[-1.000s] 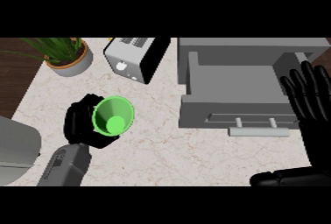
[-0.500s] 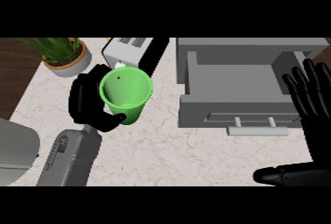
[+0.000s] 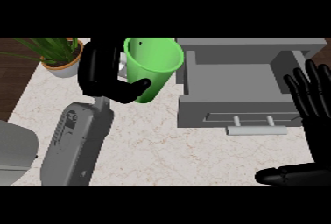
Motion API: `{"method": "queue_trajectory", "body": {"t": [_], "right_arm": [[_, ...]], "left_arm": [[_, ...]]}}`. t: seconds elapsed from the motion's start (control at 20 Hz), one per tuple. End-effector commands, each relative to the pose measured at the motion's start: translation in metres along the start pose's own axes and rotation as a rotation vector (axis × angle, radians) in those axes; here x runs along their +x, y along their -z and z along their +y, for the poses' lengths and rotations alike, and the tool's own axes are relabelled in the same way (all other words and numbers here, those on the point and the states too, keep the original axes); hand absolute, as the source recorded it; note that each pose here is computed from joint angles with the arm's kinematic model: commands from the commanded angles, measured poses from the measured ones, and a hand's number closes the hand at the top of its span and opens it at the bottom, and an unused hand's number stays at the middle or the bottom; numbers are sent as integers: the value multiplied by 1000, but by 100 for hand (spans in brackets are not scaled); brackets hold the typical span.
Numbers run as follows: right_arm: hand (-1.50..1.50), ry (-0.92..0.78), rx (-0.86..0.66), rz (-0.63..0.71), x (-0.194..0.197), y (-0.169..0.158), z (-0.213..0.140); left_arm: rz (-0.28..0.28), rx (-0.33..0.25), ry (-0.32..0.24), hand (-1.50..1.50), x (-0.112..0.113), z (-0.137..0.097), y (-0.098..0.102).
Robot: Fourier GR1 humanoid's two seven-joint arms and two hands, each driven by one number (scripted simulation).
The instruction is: Pick up the cup, place it into the drawer and close the drawer
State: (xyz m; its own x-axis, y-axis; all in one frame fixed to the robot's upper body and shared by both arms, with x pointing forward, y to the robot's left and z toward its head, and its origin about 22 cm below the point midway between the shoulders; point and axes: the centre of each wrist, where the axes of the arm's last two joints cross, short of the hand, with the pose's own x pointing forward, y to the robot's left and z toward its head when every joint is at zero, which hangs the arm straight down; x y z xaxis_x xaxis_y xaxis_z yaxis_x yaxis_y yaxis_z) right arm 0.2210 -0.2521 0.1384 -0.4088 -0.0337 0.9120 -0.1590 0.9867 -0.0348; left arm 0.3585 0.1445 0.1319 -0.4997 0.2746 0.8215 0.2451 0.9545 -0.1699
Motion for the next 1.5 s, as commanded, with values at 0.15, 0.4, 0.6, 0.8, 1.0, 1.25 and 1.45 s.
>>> {"method": "queue_trajectory", "body": {"t": [0.15,0.4,0.6,0.8,1.0,1.25,1.45], "right_arm": [[-150,-1,-5,12,-11,-11,6],[-150,2,-19,5,13,3,-15],[-150,-7,0,4,1,-5,1],[-150,-7,-8,9,0,-4,2],[-150,-7,-17,-1,1,21,-5],[-150,-3,7,-11,-1,18,2],[-150,5,50,-11,0,8,7]], "left_arm": [[12,-19,64,150,16,-33,56],[58,-64,44,150,13,-51,61],[83,-80,113,150,-1,-66,68],[123,-46,107,150,-5,-78,86],[141,-30,139,150,-29,-85,86],[177,-41,183,150,-44,-105,77],[222,-4,199,150,-54,-99,83]]}}
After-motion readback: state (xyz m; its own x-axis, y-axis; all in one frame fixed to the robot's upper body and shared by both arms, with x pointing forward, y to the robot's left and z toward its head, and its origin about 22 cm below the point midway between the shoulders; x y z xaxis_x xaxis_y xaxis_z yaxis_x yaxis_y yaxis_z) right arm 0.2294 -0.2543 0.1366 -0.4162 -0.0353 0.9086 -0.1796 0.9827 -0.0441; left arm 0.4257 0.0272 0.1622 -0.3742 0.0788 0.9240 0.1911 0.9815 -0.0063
